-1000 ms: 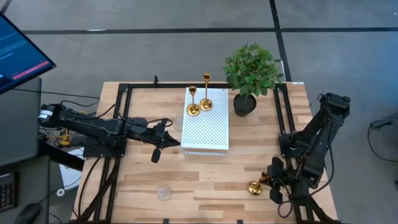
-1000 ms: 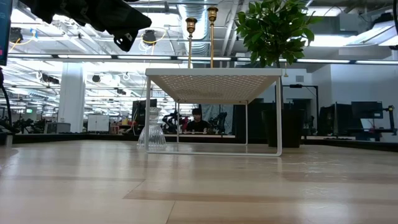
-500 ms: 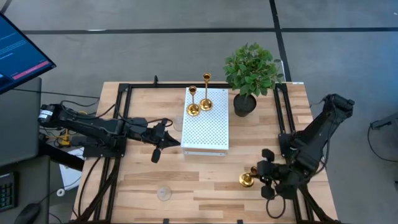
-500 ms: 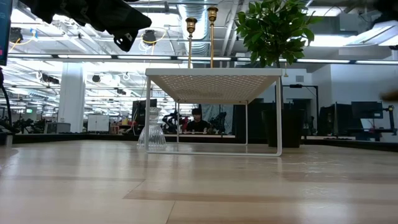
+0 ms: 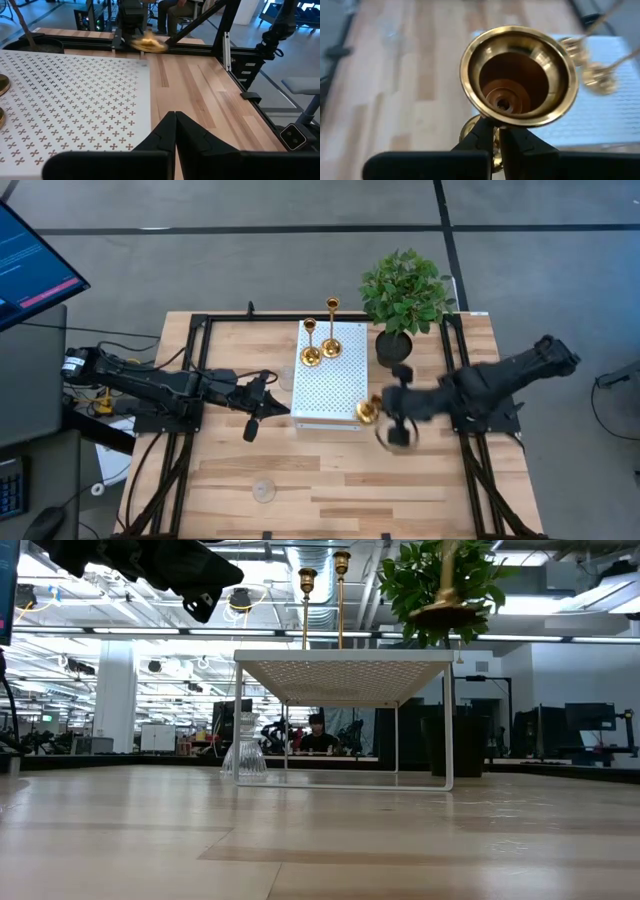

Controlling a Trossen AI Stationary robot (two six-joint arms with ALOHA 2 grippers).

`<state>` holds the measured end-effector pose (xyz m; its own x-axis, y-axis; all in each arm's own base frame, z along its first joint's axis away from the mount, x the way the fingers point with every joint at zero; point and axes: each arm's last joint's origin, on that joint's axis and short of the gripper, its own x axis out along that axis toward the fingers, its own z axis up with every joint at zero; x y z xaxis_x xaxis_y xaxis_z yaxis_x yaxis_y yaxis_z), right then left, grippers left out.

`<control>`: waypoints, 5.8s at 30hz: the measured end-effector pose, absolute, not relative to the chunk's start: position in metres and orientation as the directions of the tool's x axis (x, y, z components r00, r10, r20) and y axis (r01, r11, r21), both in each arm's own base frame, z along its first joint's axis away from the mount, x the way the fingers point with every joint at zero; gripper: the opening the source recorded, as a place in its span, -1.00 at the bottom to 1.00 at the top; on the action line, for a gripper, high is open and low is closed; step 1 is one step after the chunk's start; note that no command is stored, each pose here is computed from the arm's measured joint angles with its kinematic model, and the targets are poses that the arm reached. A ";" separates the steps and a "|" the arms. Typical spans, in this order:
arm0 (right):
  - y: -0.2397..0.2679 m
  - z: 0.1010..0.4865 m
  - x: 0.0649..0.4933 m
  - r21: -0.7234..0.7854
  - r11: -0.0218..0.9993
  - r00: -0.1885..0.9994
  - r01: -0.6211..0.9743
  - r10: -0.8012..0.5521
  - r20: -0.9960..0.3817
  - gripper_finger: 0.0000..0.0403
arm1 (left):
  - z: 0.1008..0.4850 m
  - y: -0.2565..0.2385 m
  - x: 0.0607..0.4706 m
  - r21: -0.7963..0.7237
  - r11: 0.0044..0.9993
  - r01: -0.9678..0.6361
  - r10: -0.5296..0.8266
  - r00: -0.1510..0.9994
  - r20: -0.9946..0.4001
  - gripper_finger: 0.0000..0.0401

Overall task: Pick & Place candle stick holders
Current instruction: Align the golden candle holder with the golden candle holder on the shelf, then put the top transparent candle holder on the shelf

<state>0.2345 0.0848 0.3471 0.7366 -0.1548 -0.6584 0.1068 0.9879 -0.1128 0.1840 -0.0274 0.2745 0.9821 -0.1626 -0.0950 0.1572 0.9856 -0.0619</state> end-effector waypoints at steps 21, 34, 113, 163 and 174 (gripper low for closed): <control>-0.070 0.325 0.286 0.031 0.973 0.703 0.229 -0.143 -0.697 -1.00 | 0.274 -0.027 0.184 -0.059 0.986 0.157 -0.162 0.982 -0.097 -0.98; -0.104 0.321 0.286 0.028 0.952 0.705 0.306 -0.207 -0.678 -1.00 | 0.274 -0.027 0.184 -0.058 0.986 0.157 -0.162 0.981 -0.103 -0.98; 0.031 0.317 0.218 -0.004 0.985 0.676 -0.171 0.114 -0.728 -0.99 | 0.254 -0.019 0.176 0.089 0.995 -0.049 0.075 0.944 -0.322 -0.98; 0.017 0.253 0.164 -0.162 0.969 0.872 0.189 -0.241 -0.425 -1.00 | 0.255 0.059 0.176 -0.296 0.865 -0.404 0.271 0.875 -0.402 -0.98; 0.016 0.253 0.164 -0.160 0.969 0.872 0.189 -0.241 -0.427 -1.00 | 0.235 0.076 0.190 -0.350 0.791 -0.502 0.303 0.818 -0.489 -0.85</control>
